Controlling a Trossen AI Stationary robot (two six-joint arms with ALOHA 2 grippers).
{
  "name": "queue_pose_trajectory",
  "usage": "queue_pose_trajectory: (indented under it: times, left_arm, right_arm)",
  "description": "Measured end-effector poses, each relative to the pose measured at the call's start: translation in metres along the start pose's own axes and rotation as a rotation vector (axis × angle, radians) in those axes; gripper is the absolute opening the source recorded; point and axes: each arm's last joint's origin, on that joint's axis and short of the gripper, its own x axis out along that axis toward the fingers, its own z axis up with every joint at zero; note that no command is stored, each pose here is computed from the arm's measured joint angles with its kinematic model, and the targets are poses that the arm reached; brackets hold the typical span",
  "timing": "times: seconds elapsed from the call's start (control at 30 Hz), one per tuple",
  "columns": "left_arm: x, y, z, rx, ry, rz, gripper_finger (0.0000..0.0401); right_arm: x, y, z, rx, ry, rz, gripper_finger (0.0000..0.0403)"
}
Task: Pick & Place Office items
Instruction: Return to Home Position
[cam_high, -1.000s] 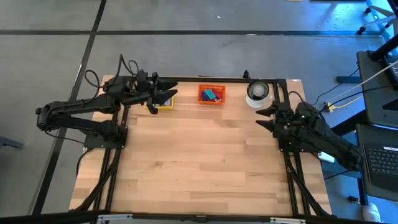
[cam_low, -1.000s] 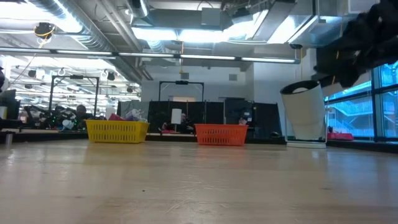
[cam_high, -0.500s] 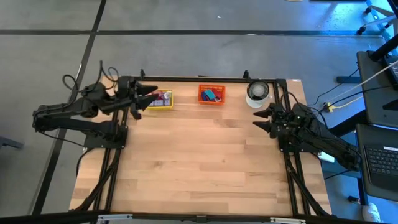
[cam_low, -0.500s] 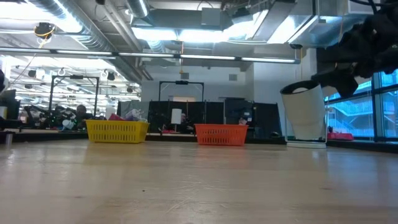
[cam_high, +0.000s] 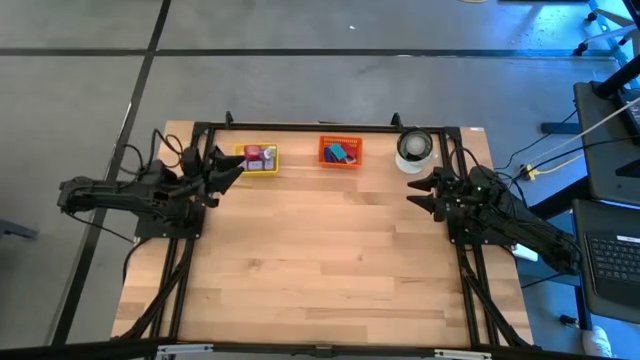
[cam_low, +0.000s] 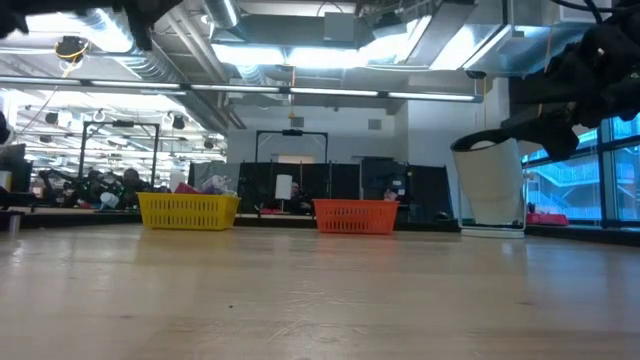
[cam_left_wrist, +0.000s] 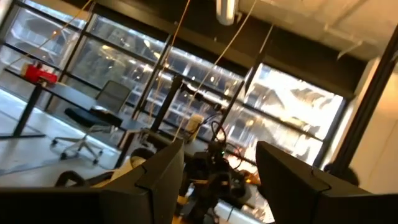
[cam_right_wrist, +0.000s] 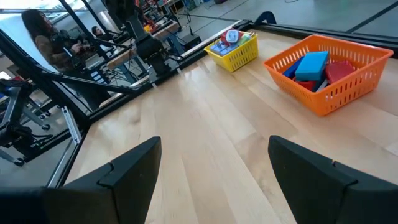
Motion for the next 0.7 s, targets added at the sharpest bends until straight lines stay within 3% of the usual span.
queue_pose_trajectory:
  times: [0.33, 0.7]
  left_arm:
    - [-0.018, 0.018, -0.031, -0.077, -0.095, -0.031, 0.0196]
    - [-0.027, 0.030, -0.049, -0.107, -0.124, 0.024, 0.0196]
  right_arm:
    - [0.000, 0.000, 0.000, -0.001, 0.000, 0.000, 0.0299]
    - [0.000, 0.000, 0.000, -0.002, 0.000, 0.001, 0.0299]
